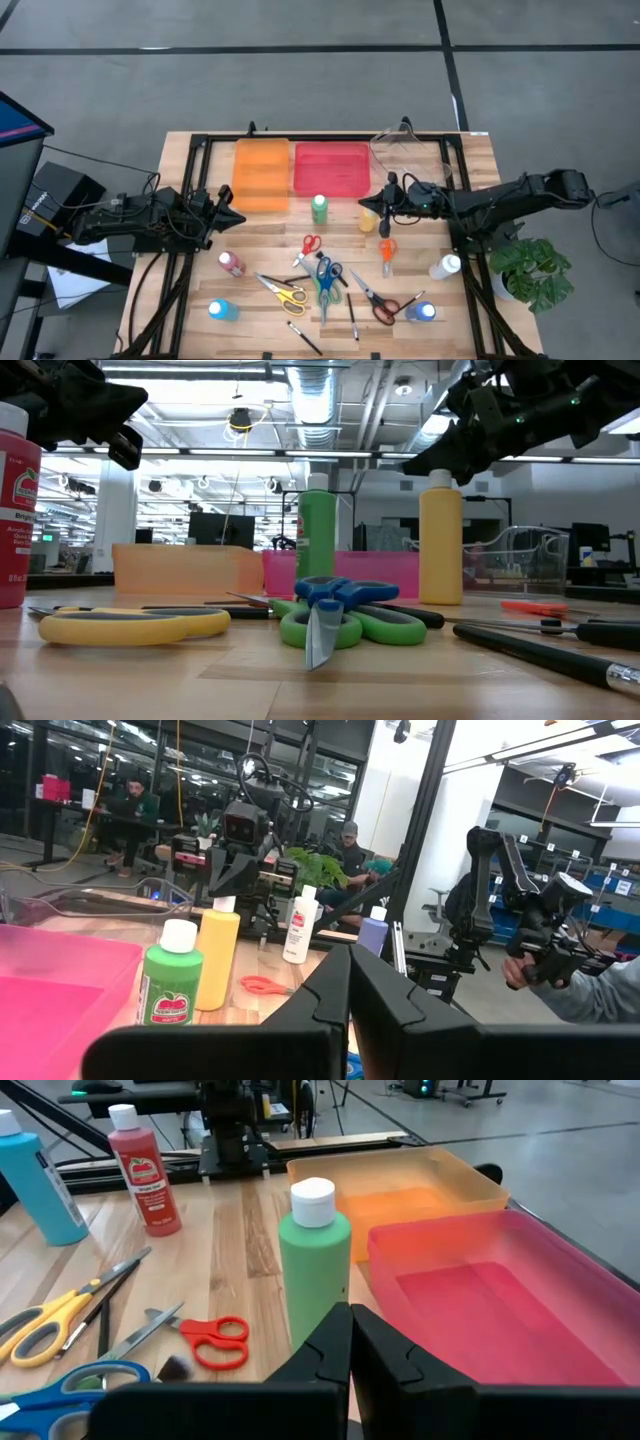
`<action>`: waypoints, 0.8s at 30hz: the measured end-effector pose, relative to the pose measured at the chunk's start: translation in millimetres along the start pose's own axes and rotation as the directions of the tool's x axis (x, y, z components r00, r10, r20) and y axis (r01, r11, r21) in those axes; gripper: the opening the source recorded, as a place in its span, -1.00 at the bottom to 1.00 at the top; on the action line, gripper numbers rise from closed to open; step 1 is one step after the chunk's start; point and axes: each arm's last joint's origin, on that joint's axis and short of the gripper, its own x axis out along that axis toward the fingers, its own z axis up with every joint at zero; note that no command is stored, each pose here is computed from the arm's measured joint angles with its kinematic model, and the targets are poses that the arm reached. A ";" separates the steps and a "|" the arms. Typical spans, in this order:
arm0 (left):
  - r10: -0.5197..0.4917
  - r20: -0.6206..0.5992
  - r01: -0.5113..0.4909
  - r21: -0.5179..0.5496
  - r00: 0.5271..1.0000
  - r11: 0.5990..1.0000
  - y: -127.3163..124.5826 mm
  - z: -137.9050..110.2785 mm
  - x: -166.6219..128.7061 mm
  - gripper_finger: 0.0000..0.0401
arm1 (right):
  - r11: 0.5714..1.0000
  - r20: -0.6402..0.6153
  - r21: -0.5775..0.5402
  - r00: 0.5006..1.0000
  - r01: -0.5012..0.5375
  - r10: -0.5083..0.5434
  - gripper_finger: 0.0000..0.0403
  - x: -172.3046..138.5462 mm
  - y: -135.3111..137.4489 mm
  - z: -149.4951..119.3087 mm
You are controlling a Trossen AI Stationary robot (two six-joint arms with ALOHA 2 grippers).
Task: Pick & Place Paint Supplies
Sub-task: Put the yellow paint bottle into the transparent bin
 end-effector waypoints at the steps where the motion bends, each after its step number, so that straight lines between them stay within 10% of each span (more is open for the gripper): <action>1: 0.000 0.000 0.000 0.000 1.000 1.000 0.0 0.1 0.0 -1.00 | 1.000 0.010 -0.009 1.000 -0.001 0.001 -1.00 0.1 0.1 0.6; 13: 0.000 -0.001 0.000 0.000 1.000 1.000 0.1 -0.1 0.2 -1.00 | 0.996 0.205 -0.091 0.978 -0.007 0.025 -0.89 -31.7 -0.8 43.2; 24: 0.001 -0.003 -0.001 -0.001 1.000 1.000 0.1 -0.3 0.3 -1.00 | 0.986 0.070 -0.157 0.995 -0.054 0.065 0.10 -62.4 16.1 34.9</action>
